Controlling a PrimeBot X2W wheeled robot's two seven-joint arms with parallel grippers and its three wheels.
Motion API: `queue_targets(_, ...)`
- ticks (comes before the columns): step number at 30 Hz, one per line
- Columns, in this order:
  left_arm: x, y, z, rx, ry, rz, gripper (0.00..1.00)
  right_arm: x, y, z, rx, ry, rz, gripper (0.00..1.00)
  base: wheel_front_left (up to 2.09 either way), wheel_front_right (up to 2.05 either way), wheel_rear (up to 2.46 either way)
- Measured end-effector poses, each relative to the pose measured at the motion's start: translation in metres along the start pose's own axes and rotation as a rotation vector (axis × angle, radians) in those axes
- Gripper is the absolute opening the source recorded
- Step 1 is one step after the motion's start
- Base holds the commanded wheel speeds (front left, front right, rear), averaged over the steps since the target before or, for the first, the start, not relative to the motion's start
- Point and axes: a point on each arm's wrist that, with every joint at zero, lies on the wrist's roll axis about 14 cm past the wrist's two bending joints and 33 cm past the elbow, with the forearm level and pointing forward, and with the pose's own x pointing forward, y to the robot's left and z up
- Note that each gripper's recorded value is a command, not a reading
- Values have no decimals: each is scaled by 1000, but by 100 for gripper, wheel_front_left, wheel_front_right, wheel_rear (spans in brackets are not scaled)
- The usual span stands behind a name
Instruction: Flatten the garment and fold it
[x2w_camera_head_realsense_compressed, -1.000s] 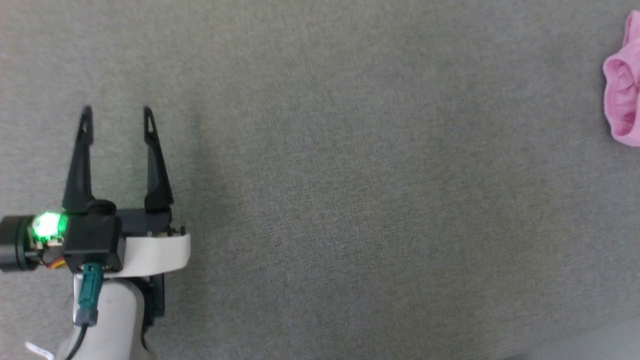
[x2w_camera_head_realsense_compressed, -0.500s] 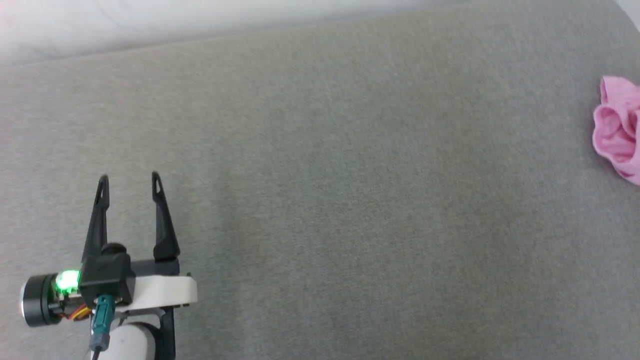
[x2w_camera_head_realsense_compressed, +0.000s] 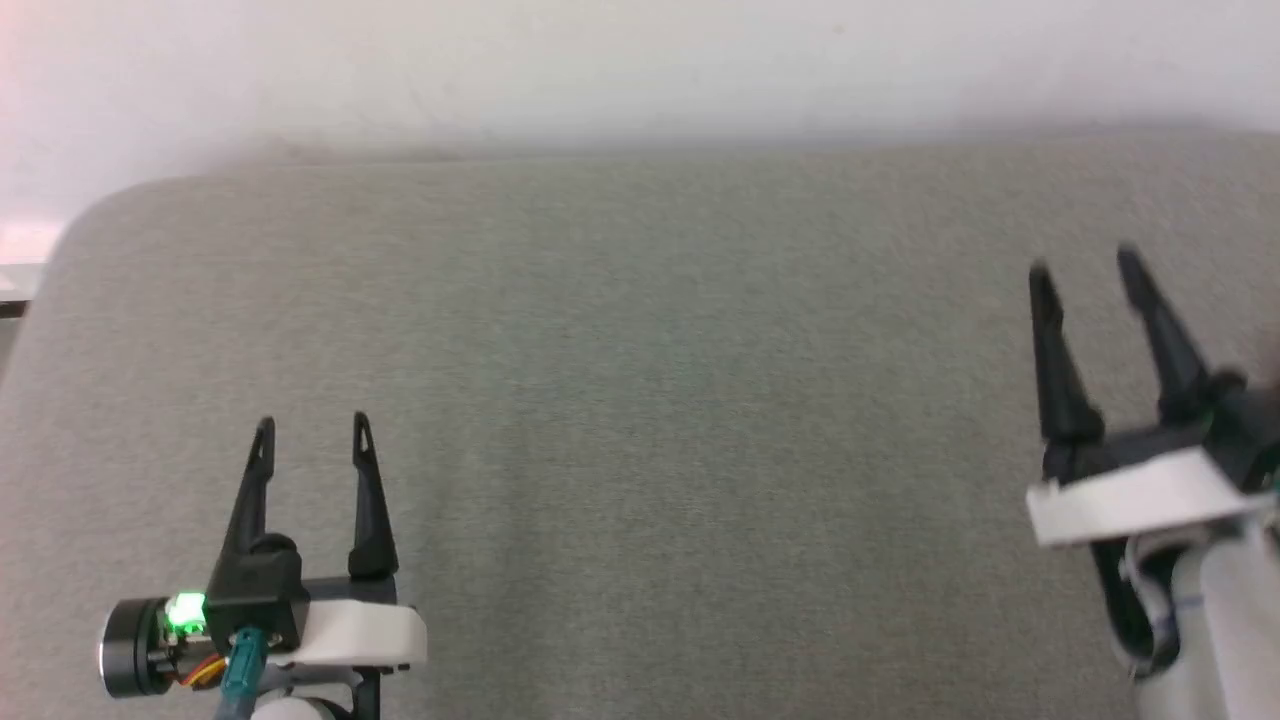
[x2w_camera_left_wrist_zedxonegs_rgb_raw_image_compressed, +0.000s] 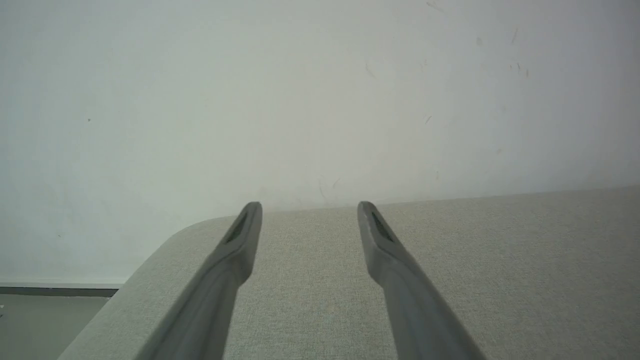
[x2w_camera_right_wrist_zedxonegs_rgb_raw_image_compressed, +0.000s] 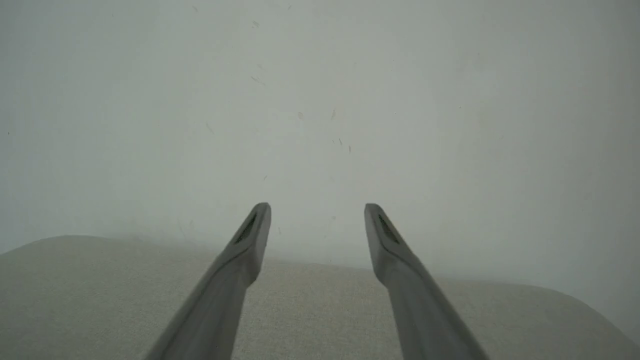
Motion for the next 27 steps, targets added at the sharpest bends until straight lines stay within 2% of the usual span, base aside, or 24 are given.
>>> queue_targets(8, -21, 16, 2, -6, 11, 42, 100, -50, 13, -30, 115, 106, -61, 100, 0, 0, 0)
queue_targets(16, -23, 8, -2, -32, 26, 8, 100, -68, 14, -32, 102, 127, -70, 100, 0, 0, 0)
queue_targets(17, -23, 8, -1, -33, 25, 8, 0, -69, 13, -31, 101, 126, -72, 0, 0, 0, 0)
queue_targets(27, -23, 7, -1, -34, 31, 5, 0, -69, 14, -32, 102, 136, -68, 0, 0, 0, 0)
